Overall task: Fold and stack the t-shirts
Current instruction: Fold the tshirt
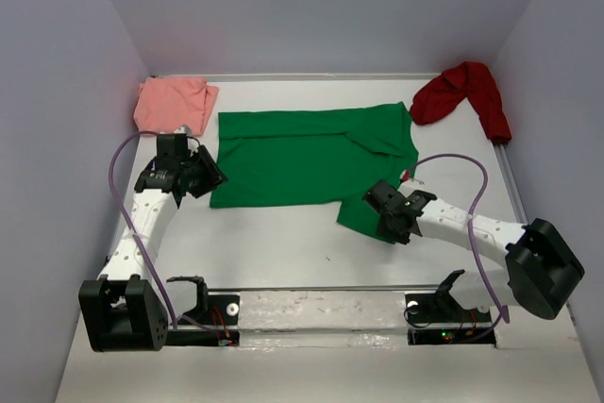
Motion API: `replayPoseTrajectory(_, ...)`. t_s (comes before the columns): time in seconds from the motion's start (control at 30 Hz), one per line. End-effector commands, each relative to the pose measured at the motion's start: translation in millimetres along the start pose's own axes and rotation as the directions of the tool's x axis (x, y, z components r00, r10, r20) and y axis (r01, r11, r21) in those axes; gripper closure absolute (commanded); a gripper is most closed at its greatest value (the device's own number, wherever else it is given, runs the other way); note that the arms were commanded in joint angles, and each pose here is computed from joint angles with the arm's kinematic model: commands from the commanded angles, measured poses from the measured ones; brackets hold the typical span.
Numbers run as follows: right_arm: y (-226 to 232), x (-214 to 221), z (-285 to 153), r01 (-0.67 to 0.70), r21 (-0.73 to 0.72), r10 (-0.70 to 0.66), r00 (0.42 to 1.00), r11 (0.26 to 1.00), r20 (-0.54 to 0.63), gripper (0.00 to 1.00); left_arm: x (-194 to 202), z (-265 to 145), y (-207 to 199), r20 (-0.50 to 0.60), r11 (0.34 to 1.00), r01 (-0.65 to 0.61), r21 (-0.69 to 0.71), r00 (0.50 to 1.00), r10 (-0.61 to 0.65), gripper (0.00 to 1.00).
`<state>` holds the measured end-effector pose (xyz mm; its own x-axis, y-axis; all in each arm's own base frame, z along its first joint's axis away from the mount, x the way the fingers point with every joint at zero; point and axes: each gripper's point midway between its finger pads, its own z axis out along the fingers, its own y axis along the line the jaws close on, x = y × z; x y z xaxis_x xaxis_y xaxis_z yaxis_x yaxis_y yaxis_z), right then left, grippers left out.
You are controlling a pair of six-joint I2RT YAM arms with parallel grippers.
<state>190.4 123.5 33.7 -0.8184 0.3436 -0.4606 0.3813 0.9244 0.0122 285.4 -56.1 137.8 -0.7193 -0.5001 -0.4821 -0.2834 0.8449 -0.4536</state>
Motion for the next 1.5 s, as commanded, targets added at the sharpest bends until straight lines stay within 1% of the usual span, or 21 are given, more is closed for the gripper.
replayPoseTrajectory(0.0,8,0,0,-0.027,-0.038,0.028,1.0,0.999,0.009,0.59,-2,-8,-7,0.006,0.999,-0.023,0.035,1.0,0.023,0.5)
replayPoseTrajectory(0.07,7,-2,-2,-0.042,-0.036,0.043,0.999,0.998,0.018,0.59,-5,-9,-9,0.013,0.999,-0.025,0.041,1.0,0.025,0.5)
replayPoseTrajectory(0.2,1,-5,-3,-0.052,0.014,0.052,0.998,0.999,0.026,0.57,-5,-7,-9,0.007,0.999,-0.027,0.041,1.0,0.027,0.51)
replayPoseTrajectory(0.37,-11,3,3,-0.062,0.127,0.062,0.998,0.99,0.002,0.56,-1,-4,-8,-0.007,0.999,-0.021,0.04,1.0,0.021,0.5)
replayPoseTrajectory(0.53,-7,15,5,-0.057,0.134,0.06,0.998,0.989,-0.02,0.56,-1,-5,-8,-0.006,0.999,-0.02,0.039,1.0,0.02,0.5)
replayPoseTrajectory(0.6,-6,16,7,-0.059,0.131,0.063,0.998,0.99,-0.024,0.59,0,-5,-8,-0.009,0.999,-0.021,0.04,1.0,0.021,0.5)
replayPoseTrajectory(0.67,-5,17,9,-0.058,0.128,0.062,0.998,0.99,-0.026,0.66,0,-6,-9,-0.008,0.999,-0.021,0.045,1.0,0.022,0.5)
replayPoseTrajectory(0.7,-3,19,9,-0.052,0.122,0.056,0.998,0.991,-0.026,0.78,-1,-6,-9,-0.006,0.999,-0.022,0.044,1.0,0.022,0.5)
replayPoseTrajectory(0.77,-2,18,8,-0.057,0.119,0.06,0.998,0.991,-0.023,0.94,1,-5,-7,-0.011,0.999,-0.022,0.038,1.0,0.022,0.5)
replayPoseTrajectory(0.83,-2,16,8,-0.064,0.119,0.066,0.998,0.991,-0.016,0.96,0,-4,-6,-0.006,0.999,-0.023,0.033,1.0,0.024,0.5)
replayPoseTrajectory(0.9,-3,14,6,-0.071,0.126,0.072,0.997,0.989,-0.006,0.97,0,-2,2,0.006,1.0,-0.019,-0.007,1.0,0.019,0.5)
replayPoseTrajectory(1.0,-1,13,6,-0.065,0.13,0.065,0.998,0.989,0.004,0.99,-7,-2,25,0.046,0.99,0.007,-0.14,0.999,-0.001,0.52)
replayPoseTrajectory(1.03,2,13,5,-0.053,0.123,0.052,0.999,0.991,0.006,0.99,-7,-1,38,0.057,0.975,0.01,-0.224,0.998,0.002,0.53)
replayPoseTrajectory(1.1,4,12,5,-0.053,0.126,0.052,0.999,0.991,0.008,1.0,-10,0,46,0.064,0.956,0.029,-0.291,0.998,-0.01,0.54)
replayPoseTrajectory(1.13,7,12,4,-0.045,0.12,0.043,0.999,0.992,0.013,1.0,-4,3,56,0.032,0.936,0.023,-0.352,0.999,-0.012,0.58)
replayPoseTrajectory(1.2,9,10,3,-0.047,0.114,0.045,0.999,0.992,0.015,1.0,-4,5,62,0.023,0.916,0.046,-0.399,0.999,-0.04,0.67)
replayPoseTrajectory(1.23,13,10,1,-0.04,0.097,0.038,0.999,0.994,0.02,1.0,5,9,68,-0.027,0.899,0.042,-0.435,0.998,-0.06,0.68)
replayPoseTrajectory(1.3,15,8,0,-0.042,0.085,0.04,0.999,0.995,0.027,1.0,16,17,65,-0.092,0.909,0.032,-0.416,0.993,-0.077,0.71)
replayPoseTrajectory(1.33,19,7,-2,-0.044,0.06,0.042,0.999,0.997,0.027,1.0,21,22,67,-0.115,0.902,0.037,-0.43,0.989,-0.095,0.75)
replayPoseTrajectory(1.4,21,7,-2,-0.045,0.039,0.044,0.999,0.998,0.029,1.0,20,25,60,-0.124,0.918,0.019,-0.395,0.989,-0.074,0.75)
replayPoseTrajectory(1.47,19,6,-5,-0.038,0.031,0.037,0.999,0.999,0.03,1.0,19,26,53,-0.128,0.931,0.03,-0.363,0.988,-0.082,0.69)
